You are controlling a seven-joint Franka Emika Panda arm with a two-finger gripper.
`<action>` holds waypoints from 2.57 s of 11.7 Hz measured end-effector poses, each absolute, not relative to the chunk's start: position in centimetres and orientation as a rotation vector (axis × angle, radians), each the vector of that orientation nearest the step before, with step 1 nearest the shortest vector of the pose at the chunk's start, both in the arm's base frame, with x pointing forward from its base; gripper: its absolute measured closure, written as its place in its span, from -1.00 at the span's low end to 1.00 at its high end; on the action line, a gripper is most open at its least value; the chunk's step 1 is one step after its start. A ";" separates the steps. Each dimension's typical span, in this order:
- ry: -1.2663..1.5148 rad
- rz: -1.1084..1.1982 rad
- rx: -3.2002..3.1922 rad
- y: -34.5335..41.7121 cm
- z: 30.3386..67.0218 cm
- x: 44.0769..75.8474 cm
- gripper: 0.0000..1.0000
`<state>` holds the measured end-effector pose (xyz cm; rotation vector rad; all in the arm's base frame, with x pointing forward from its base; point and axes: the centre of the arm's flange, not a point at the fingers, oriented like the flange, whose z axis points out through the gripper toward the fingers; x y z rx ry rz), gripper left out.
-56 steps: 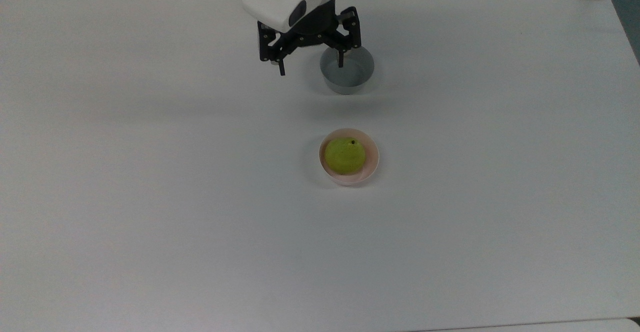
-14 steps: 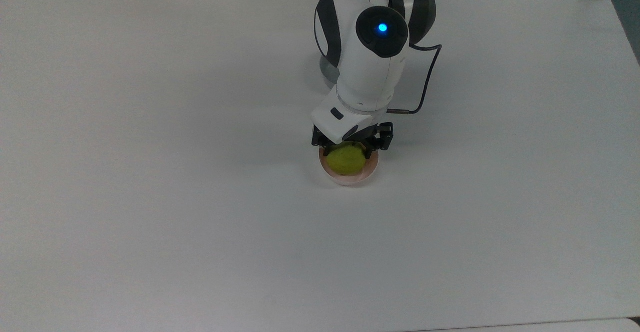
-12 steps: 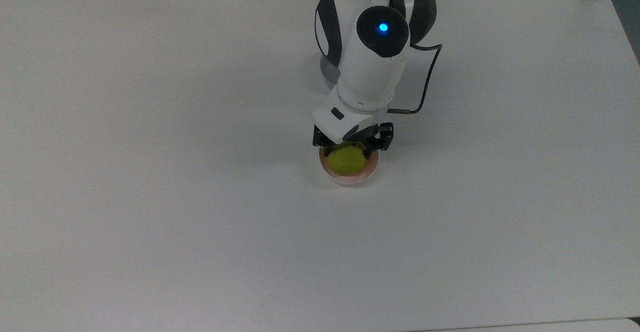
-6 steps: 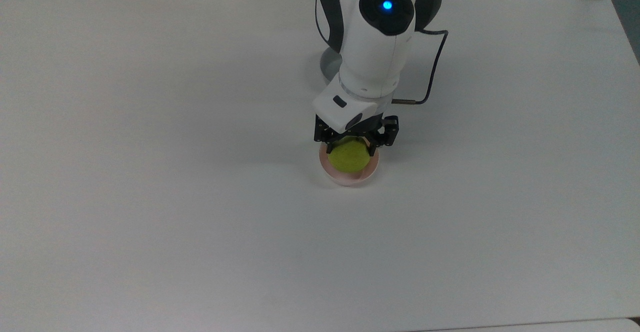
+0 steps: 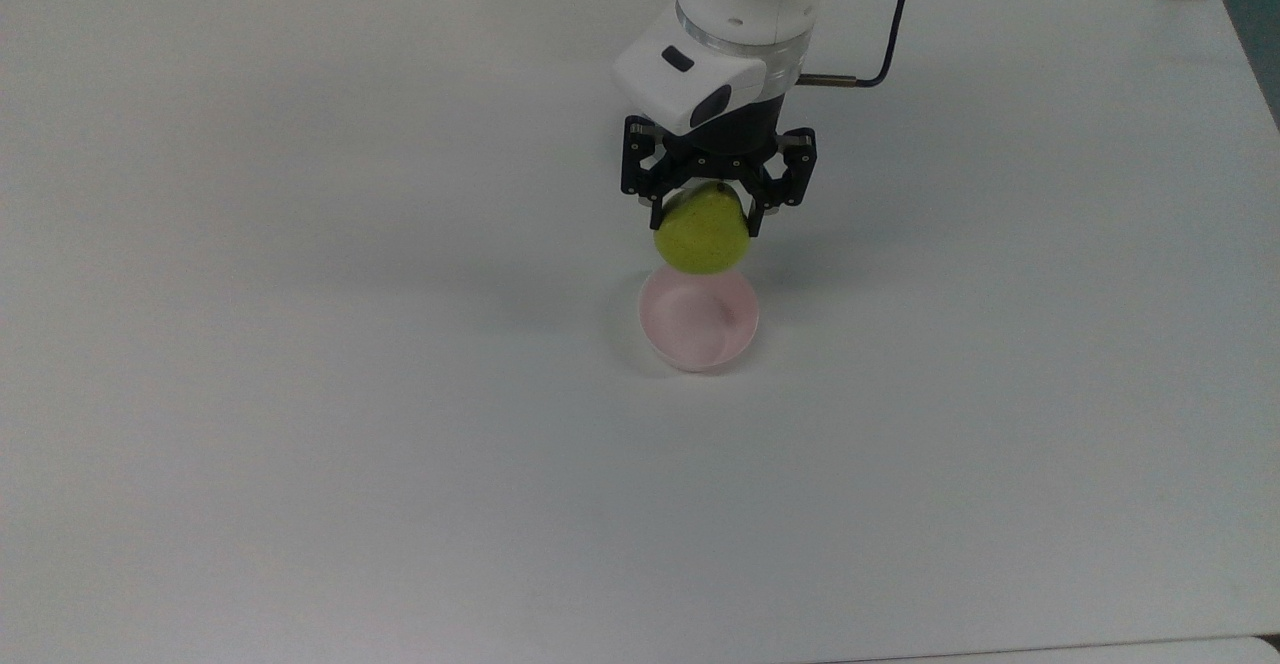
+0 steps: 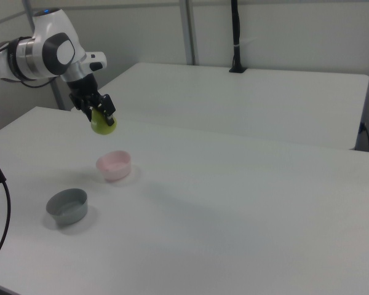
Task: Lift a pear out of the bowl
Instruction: 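Lift the pear out of the bowl and carry it beside the bowl, then lower the held pear onto the table and open the gripper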
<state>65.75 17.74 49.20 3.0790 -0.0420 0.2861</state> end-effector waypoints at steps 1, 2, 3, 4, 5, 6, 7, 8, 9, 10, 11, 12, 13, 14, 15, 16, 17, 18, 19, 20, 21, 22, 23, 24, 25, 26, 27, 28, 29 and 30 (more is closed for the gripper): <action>-0.050 0.279 3.077 17.3 49.3 65.7 -0.65; -0.053 0.266 3.073 16.3 49.1 65.9 -0.65; -0.055 0.258 3.067 14.6 48.9 66.4 -0.65; -0.053 0.250 3.060 12.4 48.7 66.8 -0.65; -0.039 0.240 3.052 9.8 48.5 67.3 -0.65; -0.017 0.229 3.046 7.6 48.3 67.6 -0.65; 0.020 0.216 3.040 5.4 48.0 67.9 -0.65; 0.056 0.203 3.035 3.7 47.7 68.1 -0.65; 0.086 0.184 3.031 2.2 47.1 68.2 -0.65; 0.106 0.157 3.029 1.1 46.1 68.4 -0.65; 0.119 0.132 3.029 0.6 44.7 68.7 -0.65; 0.118 0.142 3.029 0.3 43.6 69.2 -0.65; 0.118 0.152 3.030 0.2 42.5 69.6 -0.65; 0.119 0.139 3.031 0.2 41.3 69.9 -0.65; 0.121 0.111 3.033 0.2 39.8 70.0 -0.65; 0.123 0.087 3.034 0.2 38.4 70.2 -0.65; 0.128 0.104 3.035 0.2 37.1 70.6 -0.65; 0.132 0.133 3.035 0.3 36.1 71.0 -0.65; 0.130 0.145 3.035 0.1 35.1 71.3 -0.65; 0.120 0.151 3.036 -0.5 34.4 71.5 -0.65; 0.109 0.156 3.036 -1.0 33.9 71.6 -0.65; 0.103 0.155 3.036 -1.4 33.7 71.6 -0.65; 0.102 0.151 3.037 -1.5 33.4 71.6 -0.65; 0.103 0.149 3.037 -1.4 33.4 71.6 -0.65; 0.104 0.148 3.037 -1.4 33.3 71.6 -0.66; 0.104 0.147 3.037 -1.3 33.3 71.6 -0.74; 0.105 0.148 3.037 -1.3 33.3 71.6 -0.78; 0.105 0.148 3.037 -1.3 33.3 71.6 -0.86; 0.105 0.151 3.037 -1.3 33.4 71.7 -1.00; 0.105 0.162 3.036 -1.3 33.8 71.7 -1.00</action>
